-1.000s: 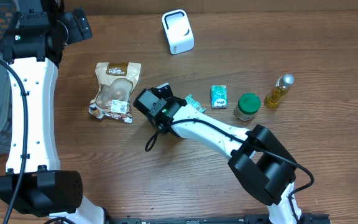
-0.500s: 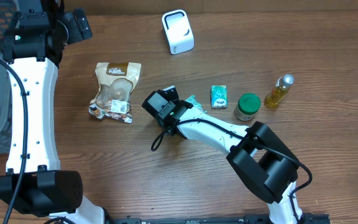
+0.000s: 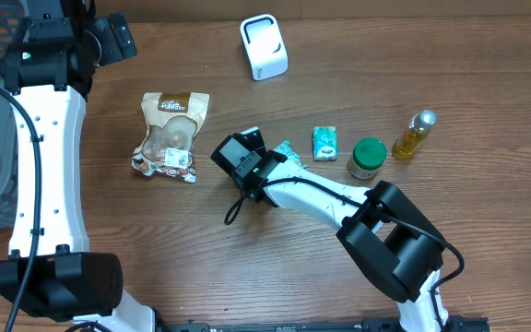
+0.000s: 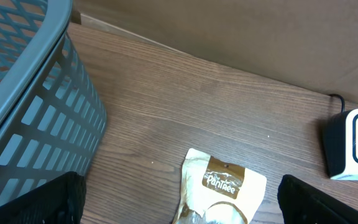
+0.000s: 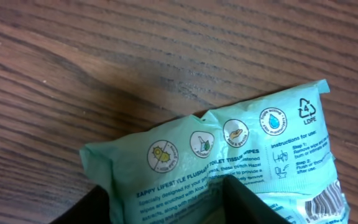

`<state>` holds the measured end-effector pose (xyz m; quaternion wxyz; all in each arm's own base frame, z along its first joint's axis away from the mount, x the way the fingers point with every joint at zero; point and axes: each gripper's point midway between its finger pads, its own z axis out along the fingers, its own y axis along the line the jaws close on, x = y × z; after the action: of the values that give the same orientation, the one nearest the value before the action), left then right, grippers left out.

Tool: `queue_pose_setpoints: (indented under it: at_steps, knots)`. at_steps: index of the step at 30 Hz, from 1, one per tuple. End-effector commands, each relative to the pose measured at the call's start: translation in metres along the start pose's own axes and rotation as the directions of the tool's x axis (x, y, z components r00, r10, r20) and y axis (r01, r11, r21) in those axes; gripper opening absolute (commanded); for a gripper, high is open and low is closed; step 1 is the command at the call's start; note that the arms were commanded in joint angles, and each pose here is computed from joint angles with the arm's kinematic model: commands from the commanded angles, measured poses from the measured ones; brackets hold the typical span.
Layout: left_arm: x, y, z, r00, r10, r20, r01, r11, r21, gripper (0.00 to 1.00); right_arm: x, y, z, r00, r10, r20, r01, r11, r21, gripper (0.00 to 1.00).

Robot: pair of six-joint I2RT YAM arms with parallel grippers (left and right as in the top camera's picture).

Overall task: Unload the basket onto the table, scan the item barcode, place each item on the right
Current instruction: 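Hold the teal wipes pack low near the snack bag with the right gripper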

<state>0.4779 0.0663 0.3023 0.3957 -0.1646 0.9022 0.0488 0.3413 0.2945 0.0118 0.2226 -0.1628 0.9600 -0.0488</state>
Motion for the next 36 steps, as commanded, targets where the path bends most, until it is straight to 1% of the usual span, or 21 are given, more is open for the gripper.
queue_pose_setpoints:
  at_steps: [1, 2, 3, 4, 5, 9, 15, 17, 21, 24, 25, 27, 29, 33, 36]
  knots:
    - [-0.003, 0.004, 0.000, 1.000, -0.017, 0.008, 0.017, 1.000, -0.015, 1.00, 0.016, 0.007, 0.008, 0.999, 0.000, -0.051, -0.003, 0.999, -0.042, 0.36]
    - [-0.003, 0.004, 0.000, 1.000, -0.017, 0.008, 0.018, 1.000, -0.015, 1.00, 0.015, 0.006, 0.006, 0.999, 0.000, -0.052, -0.002, 0.999, -0.041, 0.30]
    - [-0.003, 0.004, 0.000, 1.000, -0.017, 0.008, 0.018, 1.000, -0.015, 1.00, 0.012, 0.006, 0.001, 0.999, 0.000, -0.052, -0.002, 0.999, -0.041, 0.19]
    - [-0.003, 0.004, 0.000, 1.000, -0.018, 0.008, 0.018, 1.000, -0.015, 0.99, 0.006, 0.006, -0.005, 0.999, 0.004, -0.044, -0.006, 0.999, -0.046, 0.10]
    - [-0.003, 0.004, 0.000, 1.000, -0.018, 0.008, 0.018, 1.000, -0.015, 0.99, -0.001, 0.007, -0.012, 1.000, 0.009, -0.030, -0.011, 0.999, -0.053, 0.04]
    - [-0.003, 0.004, 0.000, 1.000, -0.017, 0.008, 0.017, 1.000, -0.015, 1.00, -0.045, 0.009, -0.055, 0.994, 0.065, 0.084, -0.056, 0.992, -0.111, 0.04]
    - [-0.003, 0.004, 0.000, 1.000, -0.017, 0.008, 0.018, 1.000, -0.015, 1.00, -0.083, -0.002, -0.103, 0.969, 0.148, 0.197, -0.113, 0.977, -0.182, 0.04]
    - [-0.003, 0.004, 0.000, 1.000, -0.017, 0.008, 0.018, 1.000, -0.015, 1.00, -0.087, -0.006, -0.110, 0.964, 0.184, 0.194, -0.141, 0.966, -0.216, 0.04]
    - [-0.003, 0.004, 0.000, 1.000, -0.018, 0.008, 0.018, 1.000, -0.015, 0.99, -0.081, 0.004, -0.109, 0.977, 0.185, 0.106, -0.138, 0.927, -0.349, 0.04]
    - [-0.003, 0.004, 0.000, 1.000, -0.017, 0.008, 0.017, 1.000, -0.015, 0.99, -0.072, 0.005, -0.098, 0.991, 0.098, 0.095, -0.058, 0.934, -0.353, 0.04]
    - [-0.003, 0.004, 0.000, 1.000, -0.017, 0.008, 0.017, 1.000, -0.015, 1.00, -0.066, 0.005, -0.090, 0.994, 0.035, 0.105, 0.003, 0.940, -0.343, 0.04]
    - [-0.003, 0.004, 0.000, 1.000, -0.017, 0.008, 0.017, 1.000, -0.015, 1.00, -0.059, 0.007, -0.080, 0.994, -0.040, 0.100, 0.071, 0.942, -0.328, 0.04]
    - [-0.003, 0.004, 0.000, 1.000, -0.018, 0.008, 0.018, 1.000, -0.015, 1.00, -0.050, 0.013, -0.070, 0.983, -0.152, 0.102, 0.177, 0.933, -0.314, 0.04]
    - [-0.003, 0.004, 0.000, 1.000, -0.017, 0.008, 0.017, 1.000, -0.015, 0.99, -0.034, 0.024, -0.049, 0.921, -0.373, 0.110, 0.389, 0.873, -0.294, 0.04]
    - [-0.003, 0.004, 0.000, 1.000, -0.018, 0.008, 0.018, 1.000, -0.015, 1.00, -0.025, 0.024, -0.035, 0.871, -0.480, 0.103, 0.488, 0.828, -0.275, 0.06]
